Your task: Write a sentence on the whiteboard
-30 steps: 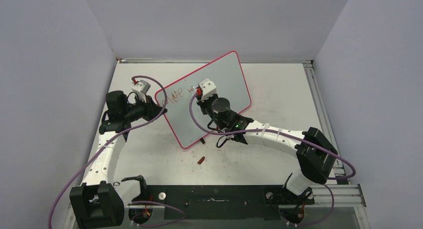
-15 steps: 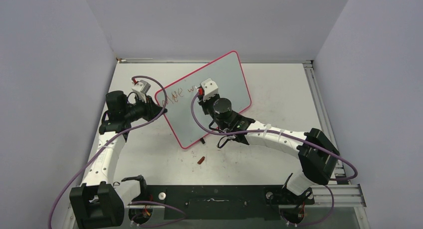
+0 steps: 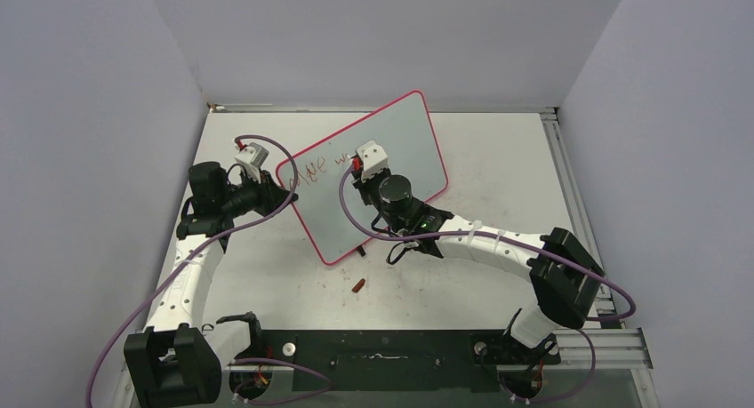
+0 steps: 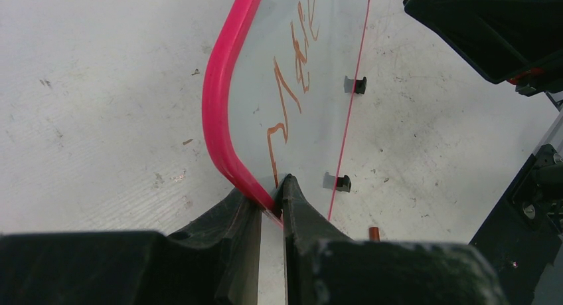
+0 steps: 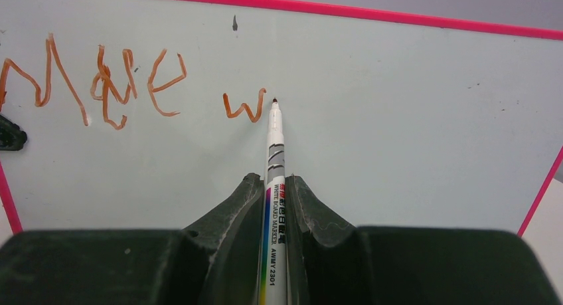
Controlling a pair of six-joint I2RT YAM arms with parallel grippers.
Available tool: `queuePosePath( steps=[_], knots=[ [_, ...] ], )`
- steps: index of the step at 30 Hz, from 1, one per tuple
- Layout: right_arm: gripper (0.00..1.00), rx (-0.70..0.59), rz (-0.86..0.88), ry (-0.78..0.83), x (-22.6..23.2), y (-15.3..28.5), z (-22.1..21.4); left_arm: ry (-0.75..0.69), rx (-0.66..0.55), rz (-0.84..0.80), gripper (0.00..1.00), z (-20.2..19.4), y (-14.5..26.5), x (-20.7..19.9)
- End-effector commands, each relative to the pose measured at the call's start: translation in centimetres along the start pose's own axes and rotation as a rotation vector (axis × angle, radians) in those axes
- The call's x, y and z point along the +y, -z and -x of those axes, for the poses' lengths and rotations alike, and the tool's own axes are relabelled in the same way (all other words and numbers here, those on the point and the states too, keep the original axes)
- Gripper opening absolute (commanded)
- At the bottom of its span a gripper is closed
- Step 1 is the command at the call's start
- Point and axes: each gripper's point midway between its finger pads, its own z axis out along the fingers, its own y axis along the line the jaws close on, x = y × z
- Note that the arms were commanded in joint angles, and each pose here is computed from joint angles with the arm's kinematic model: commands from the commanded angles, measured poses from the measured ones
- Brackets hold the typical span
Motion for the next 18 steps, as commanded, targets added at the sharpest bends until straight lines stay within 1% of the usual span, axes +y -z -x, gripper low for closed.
queuePosePath(
  steps=[1, 7, 11, 14, 18],
  knots=[
    [0.05, 0.001, -0.007, -0.01, -0.3, 0.0, 0.0, -0.09, 0.036, 0.112, 0.0, -1.0, 0.2, 2.3],
    [0.05, 0.036, -0.002, -0.012, -0.1, 0.5, -1.4, -0.09, 0.035, 0.114, 0.0, -0.9, 0.3, 2.3],
    [0.05, 0.036, -0.005, -0.013, -0.2, 0.6, -1.5, -0.088, 0.034, 0.116, 0.0, -0.9, 0.3, 2.3],
    [0.05, 0.018, -0.013, -0.015, -0.4, 0.7, -0.8, -0.089, 0.035, 0.116, 0.0, -0.9, 0.3, 2.3],
    [0.05, -0.041, -0.018, -0.031, -0.8, 1.1, 1.4, -0.087, 0.036, 0.116, 0.0, -1.0, 0.3, 2.3]
  ],
)
